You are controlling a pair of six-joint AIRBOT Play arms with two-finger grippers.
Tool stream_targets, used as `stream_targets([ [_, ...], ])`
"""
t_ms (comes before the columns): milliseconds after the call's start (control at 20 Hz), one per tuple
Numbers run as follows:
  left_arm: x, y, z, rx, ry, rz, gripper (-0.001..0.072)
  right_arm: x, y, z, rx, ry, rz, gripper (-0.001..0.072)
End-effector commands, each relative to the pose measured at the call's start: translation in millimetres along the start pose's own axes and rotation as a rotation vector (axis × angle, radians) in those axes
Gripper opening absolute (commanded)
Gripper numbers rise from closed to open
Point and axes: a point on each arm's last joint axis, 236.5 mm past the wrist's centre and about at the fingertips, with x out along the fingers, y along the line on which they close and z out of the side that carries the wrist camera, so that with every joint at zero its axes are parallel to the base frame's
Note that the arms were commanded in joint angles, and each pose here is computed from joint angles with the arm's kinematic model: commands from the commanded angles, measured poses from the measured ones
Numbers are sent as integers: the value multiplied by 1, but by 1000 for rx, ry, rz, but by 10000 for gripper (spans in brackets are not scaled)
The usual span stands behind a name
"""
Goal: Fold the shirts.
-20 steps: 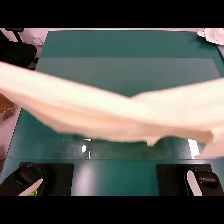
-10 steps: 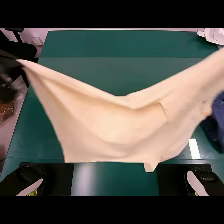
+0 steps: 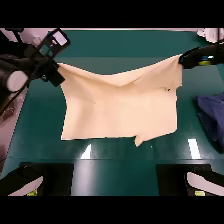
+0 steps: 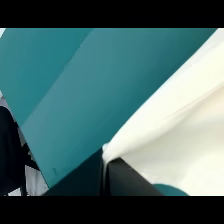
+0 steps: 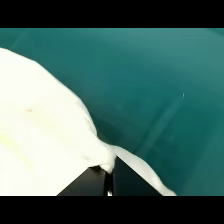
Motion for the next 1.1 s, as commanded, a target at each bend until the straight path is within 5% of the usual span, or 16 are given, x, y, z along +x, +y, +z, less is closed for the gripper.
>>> stream_targets([
  [0, 51, 6, -4, -11, -25, 31, 22, 68, -33, -18, 62, 59, -11, 20],
  [400, 152, -37, -24, 39, -24, -24, 23, 149, -101, -42, 155, 38, -111, 21],
  [750, 176, -2, -73, -39, 39, 25, 23, 164, -127, -31, 141, -48, -184, 34],
  [800, 176, -2, -73, -54, 35, 25, 24, 164, -127, -30, 141, -49, -184, 159],
  [850, 176, -2, -73, -54, 36, 24, 24, 164, -127, -30, 141, -49, -184, 536],
  [900, 176, -2, -72, -63, 34, 22, 34, 164, -126, -31, 142, -47, -183, 679],
  [1000, 175, -2, -71, -104, 38, 16, 676, 161, -124, -30, 137, -31, -170, 679],
  [1050, 172, 1, -75, -123, 57, 14, 681, 156, -126, -29, 152, -25, -165, 678],
])
